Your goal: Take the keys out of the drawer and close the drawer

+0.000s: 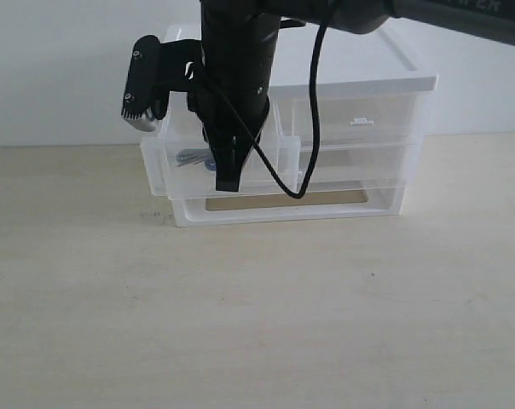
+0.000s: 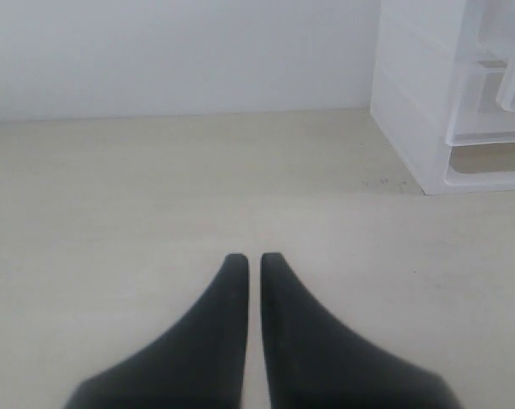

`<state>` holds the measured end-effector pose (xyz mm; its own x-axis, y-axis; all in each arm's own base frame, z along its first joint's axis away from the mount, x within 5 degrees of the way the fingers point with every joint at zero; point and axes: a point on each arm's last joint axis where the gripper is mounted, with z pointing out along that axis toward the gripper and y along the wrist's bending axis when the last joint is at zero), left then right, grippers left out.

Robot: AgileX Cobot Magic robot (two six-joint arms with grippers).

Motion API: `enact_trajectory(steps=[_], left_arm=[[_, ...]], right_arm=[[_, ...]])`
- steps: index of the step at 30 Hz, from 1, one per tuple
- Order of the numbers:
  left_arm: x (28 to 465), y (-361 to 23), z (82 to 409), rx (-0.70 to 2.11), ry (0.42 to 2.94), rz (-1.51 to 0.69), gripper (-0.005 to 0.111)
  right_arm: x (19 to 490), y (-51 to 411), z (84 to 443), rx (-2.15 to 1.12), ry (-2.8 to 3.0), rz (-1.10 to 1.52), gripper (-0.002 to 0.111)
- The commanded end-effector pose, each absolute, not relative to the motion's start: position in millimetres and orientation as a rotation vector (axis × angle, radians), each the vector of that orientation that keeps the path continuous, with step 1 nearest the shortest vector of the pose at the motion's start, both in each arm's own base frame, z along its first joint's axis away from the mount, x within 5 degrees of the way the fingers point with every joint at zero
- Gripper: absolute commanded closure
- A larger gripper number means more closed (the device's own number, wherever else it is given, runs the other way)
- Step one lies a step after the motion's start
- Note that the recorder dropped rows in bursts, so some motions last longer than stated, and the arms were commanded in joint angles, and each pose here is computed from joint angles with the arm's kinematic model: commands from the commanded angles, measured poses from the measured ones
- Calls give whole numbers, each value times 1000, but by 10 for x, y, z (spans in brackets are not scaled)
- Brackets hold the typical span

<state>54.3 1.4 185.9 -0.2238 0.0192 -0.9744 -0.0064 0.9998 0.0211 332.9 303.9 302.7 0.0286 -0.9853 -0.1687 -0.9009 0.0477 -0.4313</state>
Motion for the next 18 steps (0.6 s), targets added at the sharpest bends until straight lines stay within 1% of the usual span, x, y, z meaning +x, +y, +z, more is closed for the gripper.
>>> enact_trajectory(steps=[1,5,10,15,18], left_arm=[[541,15,1847,-3,1799,17,102],[541,15,1847,-3,1799,17,102],[541,15,1847,-3,1799,17,102],[541,15,1847,-3,1799,17,102],[541,15,1847,-3,1799,17,102]], right_arm=[[3251,3005,3046,-1958,1941,-222,108],[3161,3008,3183,-1969,1893,-127,108],[3095,2953,3364,-1952,1851,-122,108],[3069,2962,3388,-1953,1843,-84,108],[3080,2994,3325,-1946,1870,-55,108]])
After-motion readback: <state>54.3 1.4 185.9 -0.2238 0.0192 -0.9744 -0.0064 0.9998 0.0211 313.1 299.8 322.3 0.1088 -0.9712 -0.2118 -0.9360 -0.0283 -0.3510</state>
